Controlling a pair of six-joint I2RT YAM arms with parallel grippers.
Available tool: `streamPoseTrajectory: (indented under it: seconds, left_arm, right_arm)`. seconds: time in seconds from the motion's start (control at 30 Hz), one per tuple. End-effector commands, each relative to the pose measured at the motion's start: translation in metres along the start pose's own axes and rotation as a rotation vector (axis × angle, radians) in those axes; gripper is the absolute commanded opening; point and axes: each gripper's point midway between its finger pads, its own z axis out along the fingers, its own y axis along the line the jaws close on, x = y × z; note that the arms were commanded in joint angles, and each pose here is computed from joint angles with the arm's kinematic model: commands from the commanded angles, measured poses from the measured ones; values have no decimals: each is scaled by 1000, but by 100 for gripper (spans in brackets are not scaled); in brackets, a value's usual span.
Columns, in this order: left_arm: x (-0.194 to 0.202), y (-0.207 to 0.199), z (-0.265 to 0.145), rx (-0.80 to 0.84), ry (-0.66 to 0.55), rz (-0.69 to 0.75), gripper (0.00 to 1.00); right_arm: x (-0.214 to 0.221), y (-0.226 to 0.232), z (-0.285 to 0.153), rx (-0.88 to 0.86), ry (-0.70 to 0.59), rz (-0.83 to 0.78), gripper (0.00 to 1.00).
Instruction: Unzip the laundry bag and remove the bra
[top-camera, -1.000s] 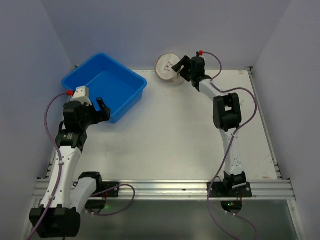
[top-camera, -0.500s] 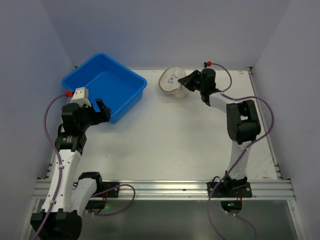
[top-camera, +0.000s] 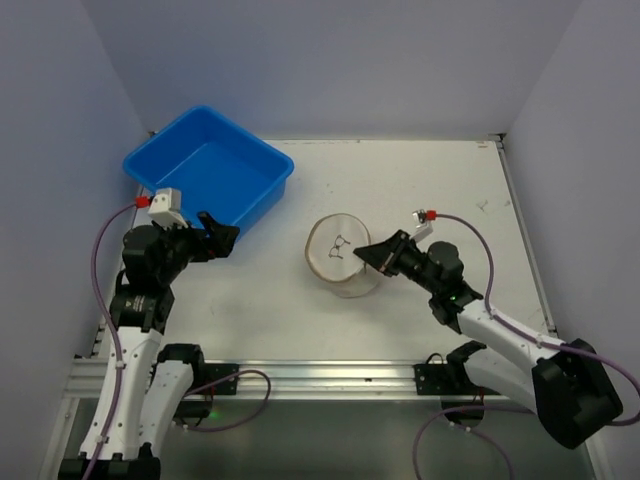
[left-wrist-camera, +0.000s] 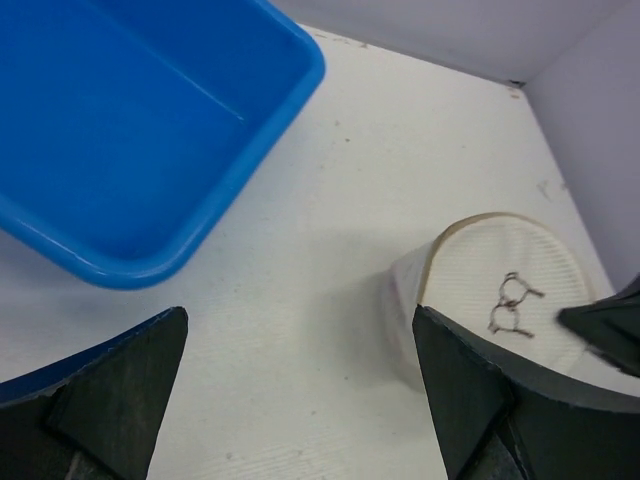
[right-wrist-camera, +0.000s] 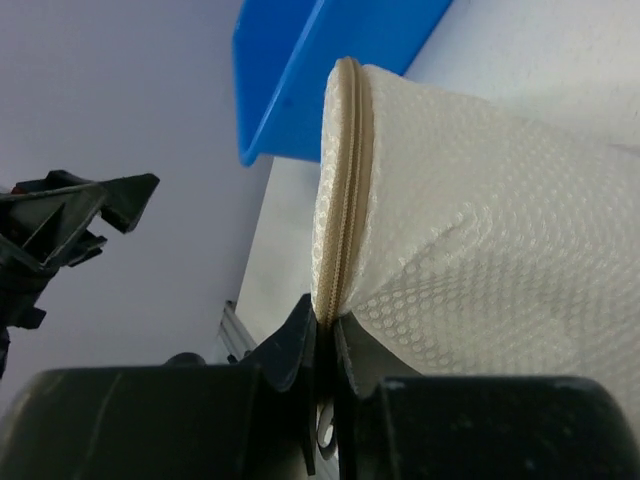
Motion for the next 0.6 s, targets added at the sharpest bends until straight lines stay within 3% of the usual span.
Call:
streamPoseTrajectory:
  seconds: [0.0, 0.13, 0.17, 0.23, 0.27, 0.3, 0.33, 0.37, 0.43, 0.57]
  left_arm:
    - [34, -19, 0, 86, 88, -145, 98]
    - [58, -34, 2, 129, 134, -213, 98]
    - [66, -44, 3, 149, 158, -228, 98]
    - [84, -42, 12, 109, 206, -240, 98]
    - [98, -56, 13, 132, 256, -246, 98]
    - [110, -61, 15, 129, 294, -246, 98]
    - [123, -58, 24, 74, 318, -241, 98]
    - [138, -82, 20, 116, 361, -235, 98]
    - [147, -94, 28, 67, 348, -245, 99]
    - [171, -132, 26, 107, 382, -231, 93]
  right_arm:
    - [14, 7, -12, -55, -36, 38, 10]
    - [33, -13, -22, 10, -18, 39, 46]
    - [40, -32, -28, 96, 1, 56, 61]
    - [21, -42, -39, 186, -105, 27, 73]
    - [28, -65, -51, 307, -82, 18, 78]
    - [11, -55, -59, 304, -143, -30, 86]
    - [4, -59, -67, 342, -176, -54, 88]
    - [1, -73, -79, 429, -192, -86, 90]
    - [-9, -65, -93, 437, -203, -174, 92]
    - [-3, -52, -103, 424, -107, -275, 92]
